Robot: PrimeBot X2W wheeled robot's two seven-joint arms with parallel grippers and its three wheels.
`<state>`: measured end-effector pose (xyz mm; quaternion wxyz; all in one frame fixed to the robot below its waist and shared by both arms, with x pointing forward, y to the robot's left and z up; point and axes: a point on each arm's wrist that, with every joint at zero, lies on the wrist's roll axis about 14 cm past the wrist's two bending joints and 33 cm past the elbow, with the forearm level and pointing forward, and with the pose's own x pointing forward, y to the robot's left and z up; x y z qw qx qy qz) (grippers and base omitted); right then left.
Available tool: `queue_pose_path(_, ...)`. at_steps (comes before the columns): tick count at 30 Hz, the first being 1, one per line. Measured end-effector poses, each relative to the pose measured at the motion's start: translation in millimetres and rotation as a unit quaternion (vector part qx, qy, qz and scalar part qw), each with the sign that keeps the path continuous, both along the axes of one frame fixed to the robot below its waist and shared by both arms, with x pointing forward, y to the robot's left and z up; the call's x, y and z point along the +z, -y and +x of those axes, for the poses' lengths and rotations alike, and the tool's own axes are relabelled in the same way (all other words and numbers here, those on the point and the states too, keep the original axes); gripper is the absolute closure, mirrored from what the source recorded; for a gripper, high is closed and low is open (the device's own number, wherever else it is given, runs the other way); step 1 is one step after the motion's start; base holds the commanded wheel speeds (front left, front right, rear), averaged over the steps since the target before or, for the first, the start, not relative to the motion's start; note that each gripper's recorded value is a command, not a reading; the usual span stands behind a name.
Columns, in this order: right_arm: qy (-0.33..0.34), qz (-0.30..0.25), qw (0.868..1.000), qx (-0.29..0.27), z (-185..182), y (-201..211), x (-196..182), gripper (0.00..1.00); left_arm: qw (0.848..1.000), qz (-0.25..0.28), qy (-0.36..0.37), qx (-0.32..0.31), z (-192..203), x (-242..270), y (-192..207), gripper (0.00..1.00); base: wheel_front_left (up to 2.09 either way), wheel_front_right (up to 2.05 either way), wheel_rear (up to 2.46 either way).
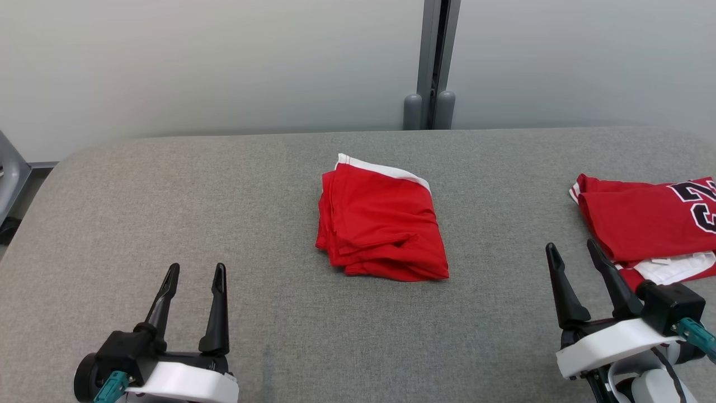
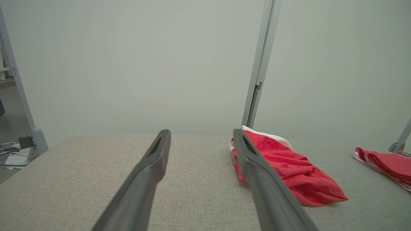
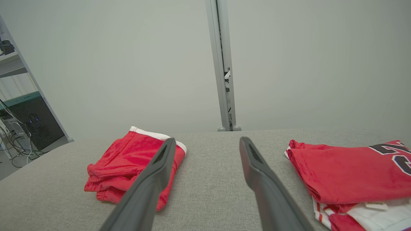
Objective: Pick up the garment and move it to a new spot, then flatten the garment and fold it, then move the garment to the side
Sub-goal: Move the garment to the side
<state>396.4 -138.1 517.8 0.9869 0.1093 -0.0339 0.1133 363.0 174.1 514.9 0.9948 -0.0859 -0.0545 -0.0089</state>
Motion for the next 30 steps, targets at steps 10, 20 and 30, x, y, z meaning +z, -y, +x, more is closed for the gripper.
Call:
queue_pose_path(10,-0.014,-0.006,1.000,0.008,3,-5,-5,0.00,1.000,0.008,-0.006,0.003,0,-4,0,0.00,0.00,0.00,0.00)
queue_pose_path(20,-0.113,-0.031,0.990,0.074,51,-39,-26,0.00,1.000,0.019,-0.022,0.008,10,-14,-2,0.00,0.00,0.00,0.00)
queue_pose_path(30,-0.229,-0.036,0.963,0.138,108,-84,-50,0.00,0.998,0.014,-0.039,0.041,13,-23,-25,0.00,0.00,0.00,0.00)
